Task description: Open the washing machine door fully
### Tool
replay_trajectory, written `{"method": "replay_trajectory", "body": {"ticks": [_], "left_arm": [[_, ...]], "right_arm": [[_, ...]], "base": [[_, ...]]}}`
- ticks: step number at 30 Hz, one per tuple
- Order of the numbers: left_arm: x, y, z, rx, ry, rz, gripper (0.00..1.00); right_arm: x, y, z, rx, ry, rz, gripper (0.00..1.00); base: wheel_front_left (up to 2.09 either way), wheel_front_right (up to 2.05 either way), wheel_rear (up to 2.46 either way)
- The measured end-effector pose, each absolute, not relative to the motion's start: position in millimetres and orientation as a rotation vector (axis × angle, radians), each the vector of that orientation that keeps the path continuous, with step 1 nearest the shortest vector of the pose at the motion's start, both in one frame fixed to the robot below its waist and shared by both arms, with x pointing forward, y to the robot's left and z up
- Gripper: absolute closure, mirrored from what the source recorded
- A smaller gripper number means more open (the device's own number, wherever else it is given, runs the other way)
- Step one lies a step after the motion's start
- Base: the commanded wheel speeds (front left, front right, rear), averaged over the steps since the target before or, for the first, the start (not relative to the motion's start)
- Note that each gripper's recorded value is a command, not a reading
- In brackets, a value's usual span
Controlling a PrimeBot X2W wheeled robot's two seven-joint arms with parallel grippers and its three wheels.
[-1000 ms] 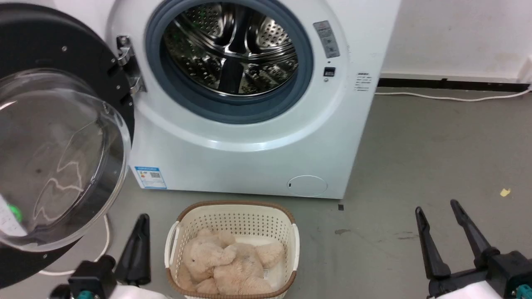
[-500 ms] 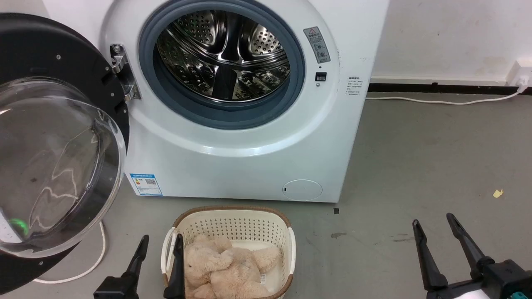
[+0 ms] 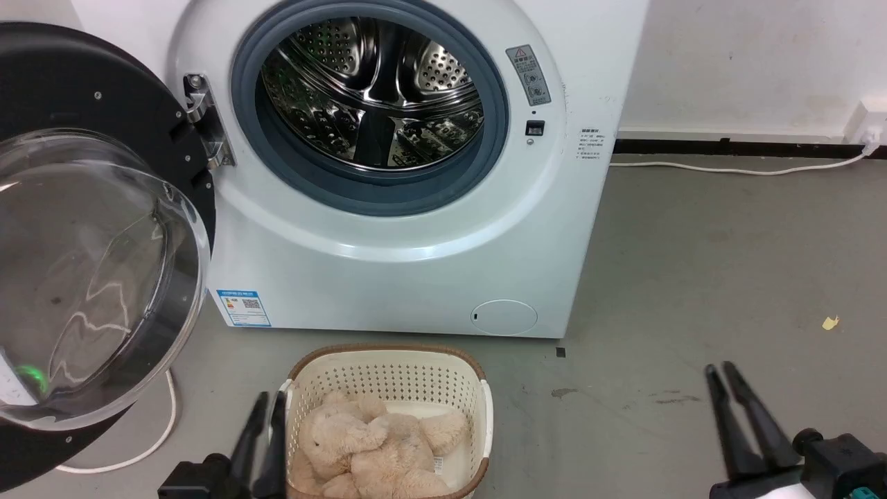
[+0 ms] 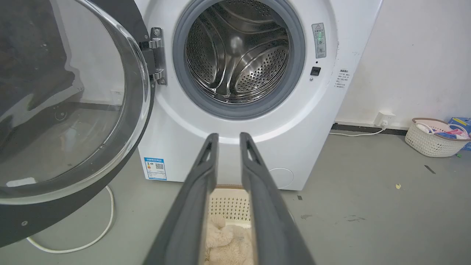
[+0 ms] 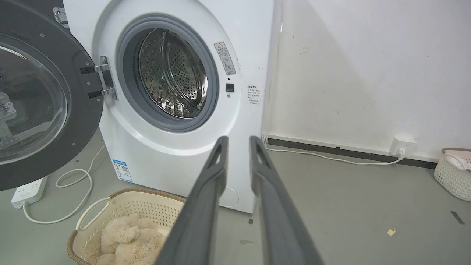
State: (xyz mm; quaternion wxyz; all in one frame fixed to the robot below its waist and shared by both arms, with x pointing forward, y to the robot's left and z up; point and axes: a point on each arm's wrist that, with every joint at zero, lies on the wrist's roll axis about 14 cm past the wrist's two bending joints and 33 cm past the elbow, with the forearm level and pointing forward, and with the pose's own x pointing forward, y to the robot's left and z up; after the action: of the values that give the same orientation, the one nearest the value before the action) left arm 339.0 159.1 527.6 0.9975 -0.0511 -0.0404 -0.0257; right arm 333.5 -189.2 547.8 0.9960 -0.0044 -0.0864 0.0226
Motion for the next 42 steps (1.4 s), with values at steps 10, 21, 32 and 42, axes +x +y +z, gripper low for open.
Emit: {"method": "replay_trajectory", "body": {"ticks": [10, 21, 32, 42], "left_arm": [[340, 161, 527, -0.095, -0.076, -0.049, 1.00], [342, 161, 526, -0.083, -0.069, -0.047, 1.00], [345, 164, 526, -0.069, -0.065, -0.041, 1.00], [349, 165, 528, -0.057, -0.066, -0.037, 1.00]], "right_arm": [[335, -188, 545, -0.009, -0.159, 0.049, 1.00], [337, -186, 542, -0.011, -0.139, 0.056, 1.00], [340, -183, 539, -0.015, -0.120, 0.064, 1.00], [344, -181, 538, -0.015, -0.110, 0.072, 1.00]], "base": [[0.00, 0.00, 0.00], [0.00, 0.00, 0.00], [0.00, 0.00, 0.00], [0.00, 0.00, 0.00]]}}
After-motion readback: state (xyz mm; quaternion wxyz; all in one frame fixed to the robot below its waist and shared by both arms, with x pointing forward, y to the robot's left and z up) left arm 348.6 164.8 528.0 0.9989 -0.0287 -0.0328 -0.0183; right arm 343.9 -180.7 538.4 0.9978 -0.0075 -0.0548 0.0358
